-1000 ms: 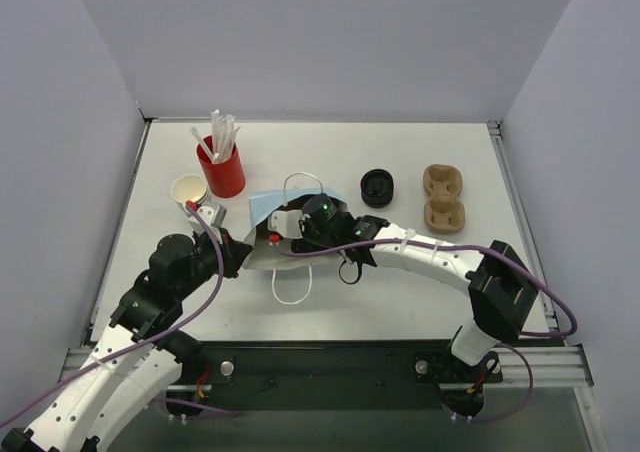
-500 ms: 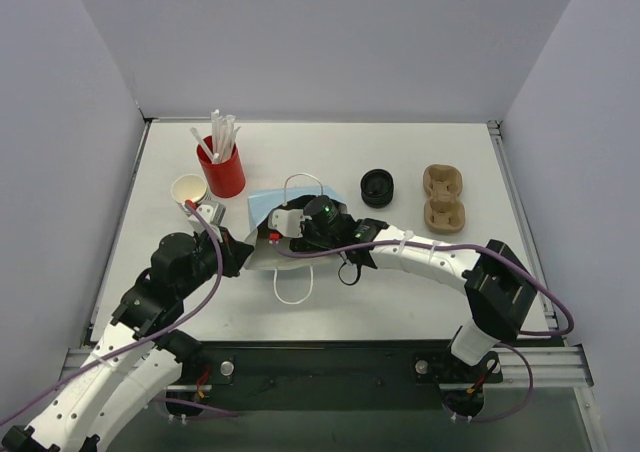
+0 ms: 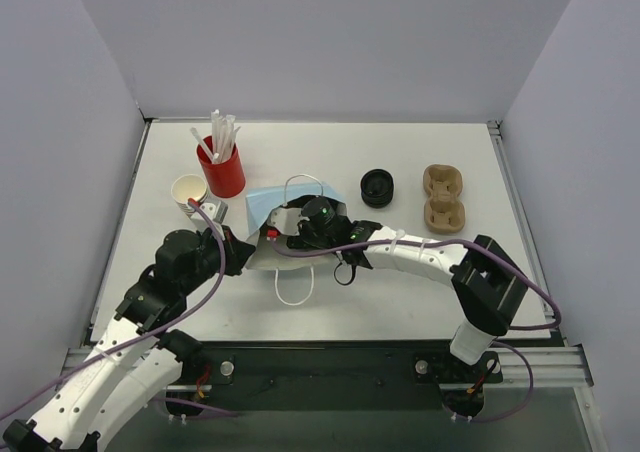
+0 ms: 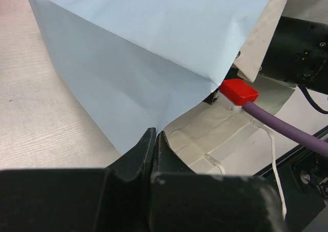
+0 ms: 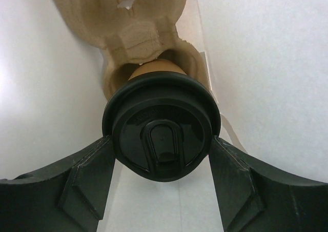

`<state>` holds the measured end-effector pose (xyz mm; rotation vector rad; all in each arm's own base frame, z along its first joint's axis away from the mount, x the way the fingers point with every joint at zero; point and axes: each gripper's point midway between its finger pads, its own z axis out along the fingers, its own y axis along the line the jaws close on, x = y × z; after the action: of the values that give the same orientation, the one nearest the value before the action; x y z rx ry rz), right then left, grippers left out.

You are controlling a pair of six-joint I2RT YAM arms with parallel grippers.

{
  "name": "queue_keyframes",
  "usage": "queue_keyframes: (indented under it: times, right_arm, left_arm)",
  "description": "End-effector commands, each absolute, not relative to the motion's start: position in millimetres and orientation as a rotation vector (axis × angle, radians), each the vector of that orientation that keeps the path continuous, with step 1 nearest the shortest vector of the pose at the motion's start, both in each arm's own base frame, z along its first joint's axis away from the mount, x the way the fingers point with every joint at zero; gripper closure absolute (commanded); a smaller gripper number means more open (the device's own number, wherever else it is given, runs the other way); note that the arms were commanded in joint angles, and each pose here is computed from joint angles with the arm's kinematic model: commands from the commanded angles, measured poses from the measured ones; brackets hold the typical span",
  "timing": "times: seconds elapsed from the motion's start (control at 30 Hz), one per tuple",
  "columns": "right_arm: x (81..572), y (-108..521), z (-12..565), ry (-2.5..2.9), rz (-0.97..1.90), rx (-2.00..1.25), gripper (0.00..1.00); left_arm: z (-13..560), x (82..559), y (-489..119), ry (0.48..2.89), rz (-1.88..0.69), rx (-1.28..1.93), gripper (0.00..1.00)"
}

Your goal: Pack the takeout coffee

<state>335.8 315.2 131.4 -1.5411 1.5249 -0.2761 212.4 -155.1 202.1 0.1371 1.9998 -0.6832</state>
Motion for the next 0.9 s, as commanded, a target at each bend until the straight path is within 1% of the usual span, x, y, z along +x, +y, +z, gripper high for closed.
queue_keyframes:
  times: [0.0,0.23,0.37,0.53,0.6,0.7,0.87]
  right_arm:
    - [347,303,119,1.588,-0.321,-1.473,0.62]
    - [351,300,117,1.611,-0.337,-1.430,0.59]
    - [351,303,115,1.602,-0.313,-1.435,0.59]
    - [357,301,114,1.624,-0.349,-1.398,0.52]
    - [358,301,114,1.632,-0.344,-1.388,0.52]
    - [360,302,116,1.643,-0.338,-1.373,0.55]
    - [364,305,116,1.666,-0.325,-1.335,0.55]
  left_arm:
    - [212,214,-159,1.969,-0.716,0.131,1.00]
    - [210,215,-160,1.981,-0.716,0.120,1.00]
    - [211,215,-160,1.981,-0.715,0.118,1.00]
    - [212,215,-160,1.982,-0.714,0.123,1.00]
    - [211,215,-160,1.984,-0.713,0.123,1.00]
    - [212,215,-160,1.980,-0.715,0.125,1.00]
    - [208,214,-161,1.990,-0.716,0.128,1.00]
